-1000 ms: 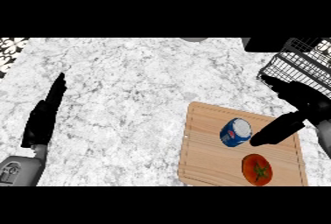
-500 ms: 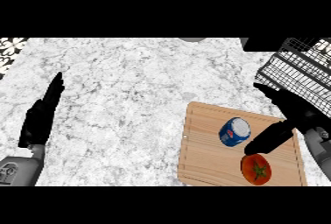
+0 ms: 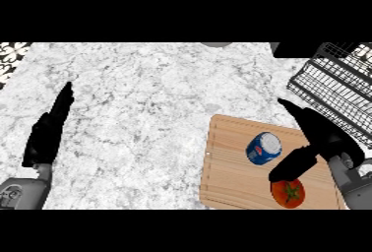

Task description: Pick the can from the cutting board and place it in the tiered basket

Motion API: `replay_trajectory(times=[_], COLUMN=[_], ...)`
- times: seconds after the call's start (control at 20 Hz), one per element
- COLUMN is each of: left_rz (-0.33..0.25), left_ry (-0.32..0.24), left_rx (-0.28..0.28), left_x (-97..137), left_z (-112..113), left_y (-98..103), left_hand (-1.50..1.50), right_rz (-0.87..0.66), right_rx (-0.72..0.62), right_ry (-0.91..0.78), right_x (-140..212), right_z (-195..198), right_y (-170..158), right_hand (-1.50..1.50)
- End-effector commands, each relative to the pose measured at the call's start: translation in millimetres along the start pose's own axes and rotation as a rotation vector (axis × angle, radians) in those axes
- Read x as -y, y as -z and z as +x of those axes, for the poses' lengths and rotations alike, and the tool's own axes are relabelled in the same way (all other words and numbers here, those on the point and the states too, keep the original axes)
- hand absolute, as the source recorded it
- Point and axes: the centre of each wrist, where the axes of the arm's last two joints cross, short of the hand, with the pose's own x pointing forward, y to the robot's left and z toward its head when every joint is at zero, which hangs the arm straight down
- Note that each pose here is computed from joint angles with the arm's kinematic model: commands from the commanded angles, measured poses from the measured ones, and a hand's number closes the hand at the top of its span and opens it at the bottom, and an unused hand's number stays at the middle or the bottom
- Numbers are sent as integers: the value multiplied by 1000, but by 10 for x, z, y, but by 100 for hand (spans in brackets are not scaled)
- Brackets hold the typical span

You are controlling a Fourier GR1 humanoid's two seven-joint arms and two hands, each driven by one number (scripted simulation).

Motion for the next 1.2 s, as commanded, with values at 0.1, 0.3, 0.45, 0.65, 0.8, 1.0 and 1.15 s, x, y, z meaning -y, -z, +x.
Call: replay_trajectory(times=[0.1, 0.3, 0.45, 0.65, 0.8, 1.0, 1.15], left_rz=[12, 6, 8, -4, -7, 3, 2], left_ry=[-5, 2, -4, 2, -10, -10, -4], left_rx=[-7, 1, 14, 0, -12, -8, 10], left_x=[32, 51, 42, -1, 20, 57, 53], left_z=[-86, -20, 11, -33, -185, -81, 76], left_y=[20, 4, -18, -35, -36, -34, 0], left_hand=[0, 0, 0, 0, 0, 0, 0], right_rz=[24, 39, 47, 62, 62, 85, 105], right_rx=[-117, -151, -177, -168, -174, -168, -161], right_ry=[-36, -19, -22, -10, -20, -17, -12], right_x=[-218, -116, -351, -214, -238, -423, -414], right_z=[75, 101, -8, -144, -30, -34, -179], right_y=[-154, -35, 172, 303, 351, 292, 348], right_hand=[-150, -150, -150, -150, -150, -150, -150])
